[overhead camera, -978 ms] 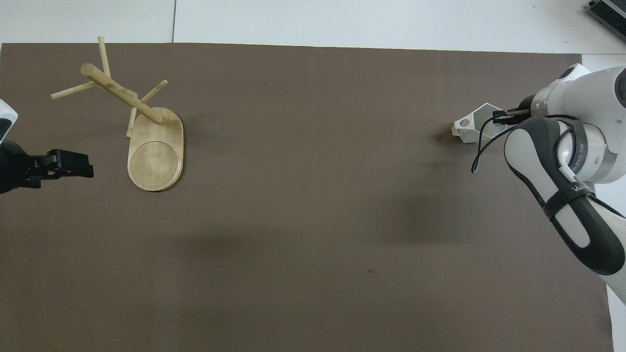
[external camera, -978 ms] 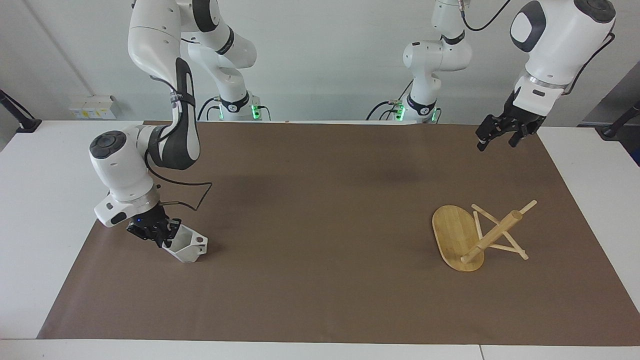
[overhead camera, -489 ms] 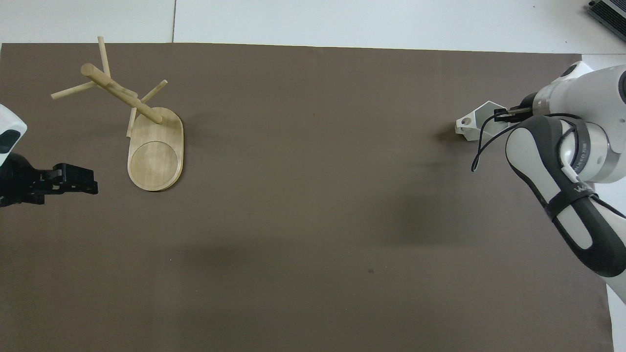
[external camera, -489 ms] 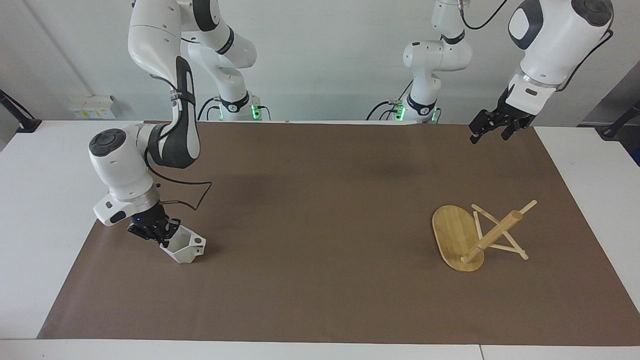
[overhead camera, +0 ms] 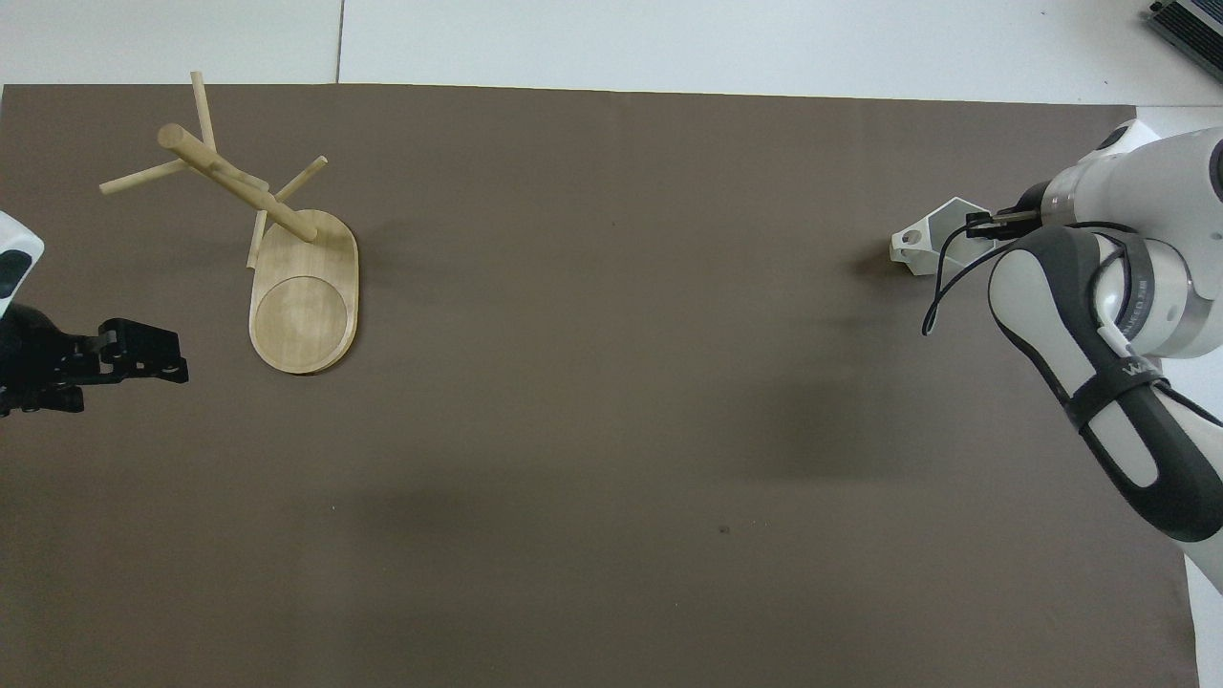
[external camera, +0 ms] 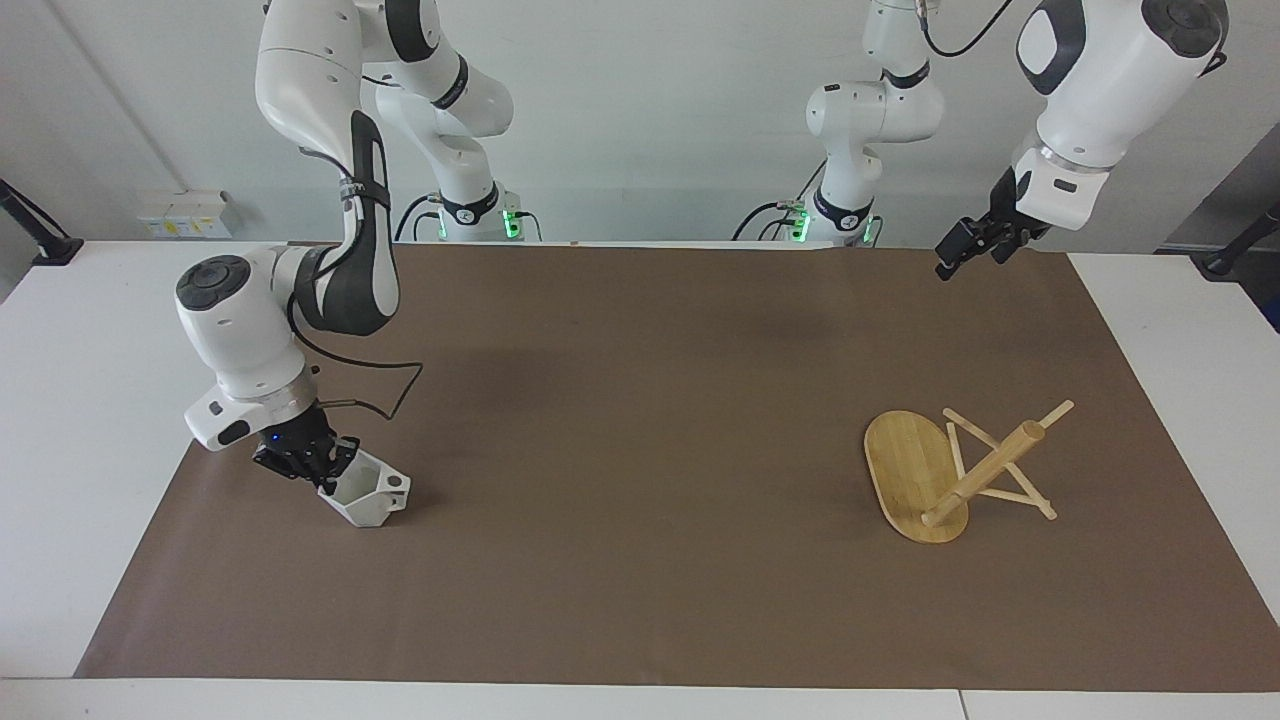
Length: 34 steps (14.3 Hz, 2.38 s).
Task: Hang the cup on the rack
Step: 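Close the right gripper on the cup handle while the left gripper advances, then lift the cup with the right gripper toward the open left gripper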
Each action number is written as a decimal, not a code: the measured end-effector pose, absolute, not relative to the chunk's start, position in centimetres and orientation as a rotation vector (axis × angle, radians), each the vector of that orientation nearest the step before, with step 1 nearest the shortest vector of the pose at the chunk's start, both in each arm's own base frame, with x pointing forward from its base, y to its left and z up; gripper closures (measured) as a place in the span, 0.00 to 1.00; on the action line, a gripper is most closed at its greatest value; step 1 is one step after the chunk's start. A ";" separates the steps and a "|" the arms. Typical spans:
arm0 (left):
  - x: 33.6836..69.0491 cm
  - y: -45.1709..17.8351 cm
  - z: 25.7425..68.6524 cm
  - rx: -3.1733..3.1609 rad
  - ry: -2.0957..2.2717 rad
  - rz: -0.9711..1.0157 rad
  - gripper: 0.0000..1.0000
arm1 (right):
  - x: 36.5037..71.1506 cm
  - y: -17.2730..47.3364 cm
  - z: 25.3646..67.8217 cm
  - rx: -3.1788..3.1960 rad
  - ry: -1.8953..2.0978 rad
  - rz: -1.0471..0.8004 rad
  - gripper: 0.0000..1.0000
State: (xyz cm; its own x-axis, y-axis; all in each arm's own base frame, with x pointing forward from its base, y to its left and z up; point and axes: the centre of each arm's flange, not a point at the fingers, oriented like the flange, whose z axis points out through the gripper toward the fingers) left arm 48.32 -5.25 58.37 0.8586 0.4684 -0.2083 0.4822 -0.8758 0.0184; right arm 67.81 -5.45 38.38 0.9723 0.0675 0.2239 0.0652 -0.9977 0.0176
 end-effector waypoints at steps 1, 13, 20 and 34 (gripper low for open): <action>48.0 -5.7 58.4 2.925 0.847 -0.340 0.00 | 67.9 -4.8 38.9 3.118 0.112 0.368 0.96; 48.6 -6.6 58.8 2.116 1.569 -0.700 0.00 | 66.4 10.7 42.1 3.600 0.053 0.382 0.96; 49.4 -5.8 53.3 1.731 1.672 -0.854 0.00 | 65.0 17.0 44.8 3.825 -0.016 0.380 0.96; 50.0 -10.6 47.4 1.223 1.706 -0.850 0.00 | 60.1 31.8 48.6 4.019 -0.104 0.387 0.96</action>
State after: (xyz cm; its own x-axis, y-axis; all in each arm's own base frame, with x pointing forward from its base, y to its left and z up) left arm 49.98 -10.57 47.38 -0.1610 0.3783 -0.9116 0.9556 0.2908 -0.0481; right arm 60.08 31.76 48.57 0.9840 -0.1164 0.1346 0.0332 -0.6230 -0.7815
